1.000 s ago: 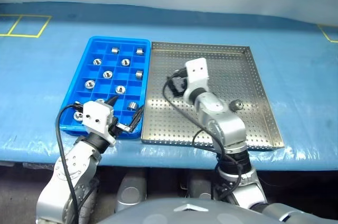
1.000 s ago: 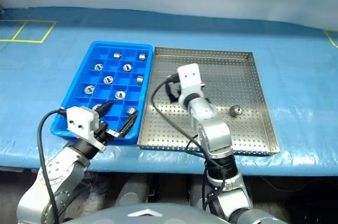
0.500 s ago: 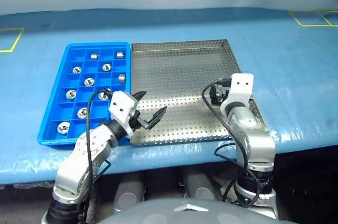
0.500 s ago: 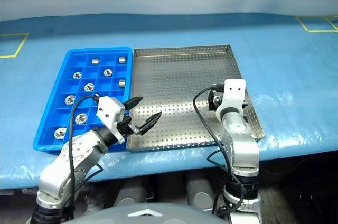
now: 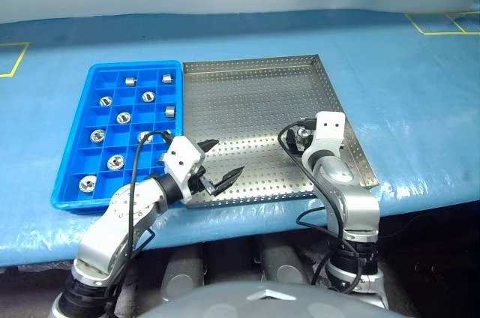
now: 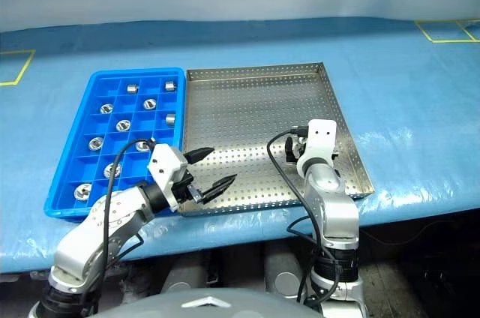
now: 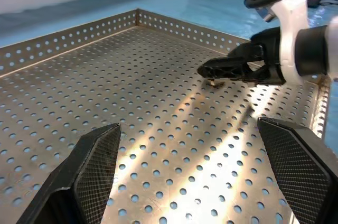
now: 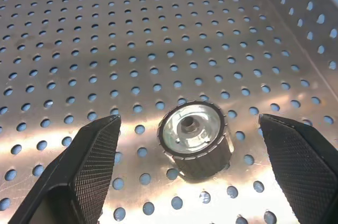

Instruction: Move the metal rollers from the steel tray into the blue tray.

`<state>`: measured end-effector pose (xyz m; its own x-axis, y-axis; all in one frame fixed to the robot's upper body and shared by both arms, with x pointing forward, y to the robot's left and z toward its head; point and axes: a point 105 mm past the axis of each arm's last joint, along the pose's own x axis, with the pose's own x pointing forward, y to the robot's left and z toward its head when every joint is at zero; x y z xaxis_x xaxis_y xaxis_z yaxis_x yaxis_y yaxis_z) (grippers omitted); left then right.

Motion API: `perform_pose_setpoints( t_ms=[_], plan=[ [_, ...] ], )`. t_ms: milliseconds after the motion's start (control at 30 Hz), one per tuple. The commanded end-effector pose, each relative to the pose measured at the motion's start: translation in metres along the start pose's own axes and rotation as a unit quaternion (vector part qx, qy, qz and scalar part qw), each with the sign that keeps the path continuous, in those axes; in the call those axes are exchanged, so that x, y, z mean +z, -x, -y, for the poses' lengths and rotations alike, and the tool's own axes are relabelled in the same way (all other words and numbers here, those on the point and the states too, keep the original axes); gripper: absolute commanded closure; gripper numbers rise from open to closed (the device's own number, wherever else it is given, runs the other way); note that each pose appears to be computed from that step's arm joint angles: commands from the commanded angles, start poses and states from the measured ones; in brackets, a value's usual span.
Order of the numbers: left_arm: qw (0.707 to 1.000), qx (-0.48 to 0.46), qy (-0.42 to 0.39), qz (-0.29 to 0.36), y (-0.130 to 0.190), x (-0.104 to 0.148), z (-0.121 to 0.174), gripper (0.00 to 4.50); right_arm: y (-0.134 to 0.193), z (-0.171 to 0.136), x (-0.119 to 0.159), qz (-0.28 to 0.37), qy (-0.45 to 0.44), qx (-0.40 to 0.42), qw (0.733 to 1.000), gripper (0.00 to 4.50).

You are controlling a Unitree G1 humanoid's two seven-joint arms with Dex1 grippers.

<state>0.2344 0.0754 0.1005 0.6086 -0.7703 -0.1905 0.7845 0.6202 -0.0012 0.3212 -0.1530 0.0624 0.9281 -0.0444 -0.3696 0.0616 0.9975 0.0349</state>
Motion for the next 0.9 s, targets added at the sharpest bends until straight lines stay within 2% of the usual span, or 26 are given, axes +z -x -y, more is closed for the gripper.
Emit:
perform_pose_setpoints(
  t_ms=[33, 133, 333, 367, 500, 567, 700, 900],
  plan=[
    [1.0, -0.014, -0.004, 0.007, -0.001, 0.002, 0.008, 0.0, -0.003, -0.004, 0.01, 0.024, -0.001, 0.009, 1.0, 0.04],
    [1.0, -0.014, 0.001, 0.008, -0.002, 0.001, 0.01, 0.0, -0.007, -0.003, 0.006, 0.02, 0.007, 0.006, 1.0, 0.66],
    [1.0, 0.001, 0.011, 0.011, 0.0, -0.001, 0.008, 0.0, -0.008, -0.003, 0.005, 0.019, 0.011, 0.005, 1.0, 2.61],
    [1.0, 0.006, 0.011, 0.012, 0.001, -0.002, 0.007, 0.0, -0.008, -0.003, 0.006, 0.019, 0.013, 0.006, 1.0, 2.83],
    [0.999, 0.025, 0.013, 0.02, 0.003, 0.0, 0.003, 0.0, -0.008, -0.009, 0.01, 0.024, 0.026, 0.023, 0.999, 2.83],
    [0.997, 0.069, 0.012, 0.033, 0.008, 0.003, -0.008, 0.0, -0.006, -0.024, 0.019, 0.038, 0.038, 0.057, 0.997, 2.83],
    [0.987, 0.15, 0.012, 0.053, 0.028, 0.009, -0.028, 0.0, 0.0, -0.073, 0.039, 0.066, 0.065, 0.164, 0.982, 2.83],
    [0.965, 0.257, 0.006, 0.057, 0.071, 0.012, -0.037, 0.0, 0.021, -0.158, 0.061, 0.096, 0.11, 0.326, 0.934, 2.83]
  ],
)
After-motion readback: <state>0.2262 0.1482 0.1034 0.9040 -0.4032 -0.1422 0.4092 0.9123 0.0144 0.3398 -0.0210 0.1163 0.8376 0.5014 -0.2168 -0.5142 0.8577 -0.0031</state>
